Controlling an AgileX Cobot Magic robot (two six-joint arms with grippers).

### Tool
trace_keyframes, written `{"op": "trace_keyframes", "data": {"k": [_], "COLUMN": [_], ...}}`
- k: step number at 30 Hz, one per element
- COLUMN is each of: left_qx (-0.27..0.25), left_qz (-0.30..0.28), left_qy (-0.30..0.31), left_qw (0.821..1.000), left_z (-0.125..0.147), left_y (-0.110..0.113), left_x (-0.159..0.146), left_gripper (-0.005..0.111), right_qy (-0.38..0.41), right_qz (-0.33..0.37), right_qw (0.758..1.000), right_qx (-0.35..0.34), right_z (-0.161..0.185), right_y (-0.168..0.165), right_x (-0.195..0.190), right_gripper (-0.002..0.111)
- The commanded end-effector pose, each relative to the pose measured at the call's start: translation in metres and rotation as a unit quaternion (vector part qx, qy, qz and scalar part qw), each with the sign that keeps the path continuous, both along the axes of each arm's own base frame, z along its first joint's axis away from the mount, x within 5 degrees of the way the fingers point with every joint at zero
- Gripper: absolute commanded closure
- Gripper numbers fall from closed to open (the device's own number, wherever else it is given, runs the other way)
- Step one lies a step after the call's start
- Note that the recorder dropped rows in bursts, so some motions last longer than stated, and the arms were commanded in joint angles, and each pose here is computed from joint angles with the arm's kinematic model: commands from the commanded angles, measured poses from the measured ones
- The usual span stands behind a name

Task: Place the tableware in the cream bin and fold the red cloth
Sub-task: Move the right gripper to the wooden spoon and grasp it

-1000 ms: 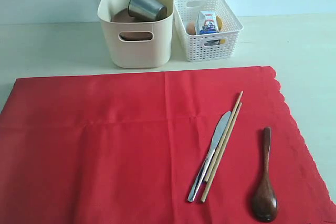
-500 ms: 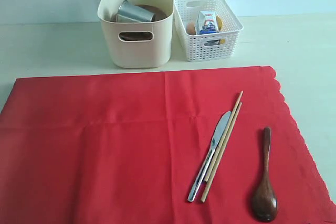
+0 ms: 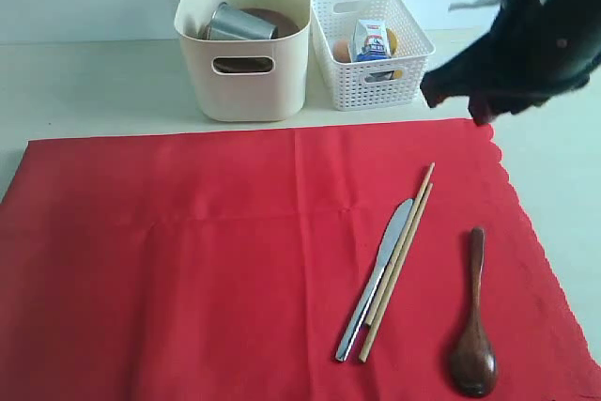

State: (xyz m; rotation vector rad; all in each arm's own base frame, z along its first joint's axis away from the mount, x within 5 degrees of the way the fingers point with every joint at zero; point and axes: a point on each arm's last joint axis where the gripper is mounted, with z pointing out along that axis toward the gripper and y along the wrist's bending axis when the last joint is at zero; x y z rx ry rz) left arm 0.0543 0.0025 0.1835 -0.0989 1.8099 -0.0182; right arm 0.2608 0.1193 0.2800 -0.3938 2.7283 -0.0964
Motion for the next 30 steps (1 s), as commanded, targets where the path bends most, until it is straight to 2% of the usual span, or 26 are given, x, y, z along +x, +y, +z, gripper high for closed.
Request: {"op": "trace_keyframes", "data": {"k": [1, 6, 13, 20, 26, 30], "left_qx": [0.000, 0.000, 0.000, 0.000, 0.000, 0.000], "left_qz": [0.000, 0.000, 0.000, 0.000, 0.000, 0.000], "left_qy": [-0.006, -0.006, -0.006, -0.006, -0.006, -0.006], "left_qw": [1.000, 1.000, 1.000, 1.000, 1.000, 1.000], "left_z": [0.001, 0.001, 0.001, 0.001, 0.001, 0.001], "left_y": [0.000, 0.000, 0.000, 0.000, 0.000, 0.000], "left_x": [0.000, 0.000, 0.000, 0.000, 0.000, 0.000], "left_gripper": [0.106, 0.106, 0.106, 0.106, 0.106, 0.106], "right_qy": [0.062, 0.111, 0.112, 0.089, 0.112, 0.108], "right_qz": [-0.063, -0.086, -0.088, -0.090, -0.143, -0.148], "right_qw": [0.996, 0.988, 0.987, 0.988, 0.982, 0.981], "right_qx": [0.031, 0.066, 0.072, 0.089, 0.047, 0.064], "right_z": [-0.030, -0.067, -0.095, -0.106, -0.145, -0.162], "right_y": [-0.004, -0.005, -0.011, -0.011, -0.016, -0.011], "right_x": [-0.021, -0.042, -0.054, -0.055, -0.052, -0.045], "right_gripper": [0.074, 0.074, 0.074, 0.074, 0.074, 0.074]}}
